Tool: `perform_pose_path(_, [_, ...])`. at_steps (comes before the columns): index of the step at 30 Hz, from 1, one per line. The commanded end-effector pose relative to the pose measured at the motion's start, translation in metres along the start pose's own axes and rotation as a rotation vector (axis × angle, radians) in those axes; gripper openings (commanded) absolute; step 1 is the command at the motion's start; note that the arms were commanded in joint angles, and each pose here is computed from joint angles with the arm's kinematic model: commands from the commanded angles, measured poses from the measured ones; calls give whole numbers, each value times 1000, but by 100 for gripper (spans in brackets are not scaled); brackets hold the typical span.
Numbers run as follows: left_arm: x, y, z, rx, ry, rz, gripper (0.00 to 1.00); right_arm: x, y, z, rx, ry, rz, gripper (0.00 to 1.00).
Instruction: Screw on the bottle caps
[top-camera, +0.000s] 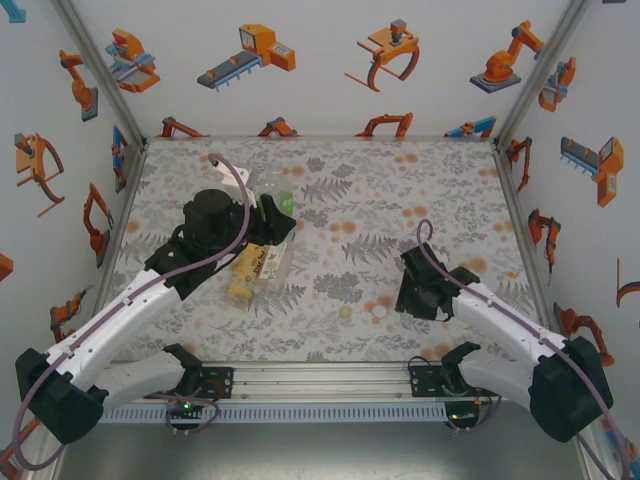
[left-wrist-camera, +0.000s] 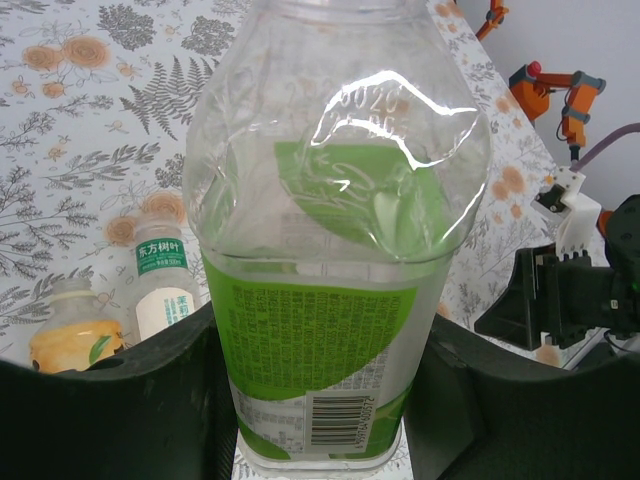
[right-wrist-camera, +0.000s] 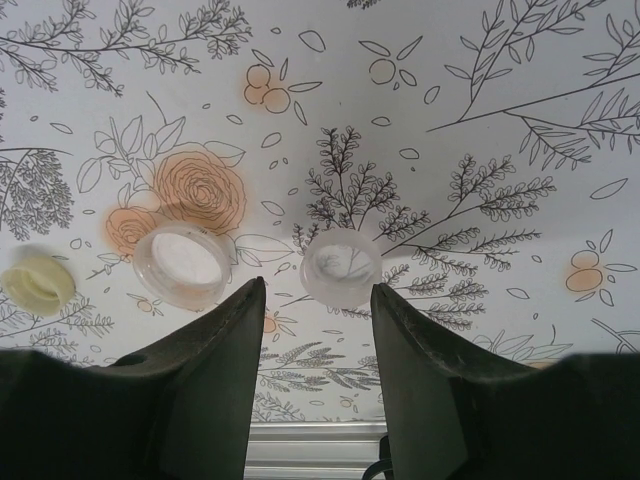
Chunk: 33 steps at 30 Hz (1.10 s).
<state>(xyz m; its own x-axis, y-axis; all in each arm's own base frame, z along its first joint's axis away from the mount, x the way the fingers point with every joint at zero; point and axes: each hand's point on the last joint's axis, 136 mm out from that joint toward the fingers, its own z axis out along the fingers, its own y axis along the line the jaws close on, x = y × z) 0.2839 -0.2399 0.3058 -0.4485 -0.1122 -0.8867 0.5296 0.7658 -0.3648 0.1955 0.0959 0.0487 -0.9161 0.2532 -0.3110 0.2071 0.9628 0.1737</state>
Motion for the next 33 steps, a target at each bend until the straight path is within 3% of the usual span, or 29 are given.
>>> perform_pose_path(1, [-10, -2, -2, 8, -30, -19, 0, 3, -4, 4, 14, 1, 12, 46])
perform_pose_path(21, [-5, 1, 3, -2, -11, -40, 0, 13, -10, 14, 29, 23, 19, 46])
perform_pose_path(33, [-3, 1, 6, -3, -6, -48, 0, -10, -1, -12, 15, -49, 0, 45])
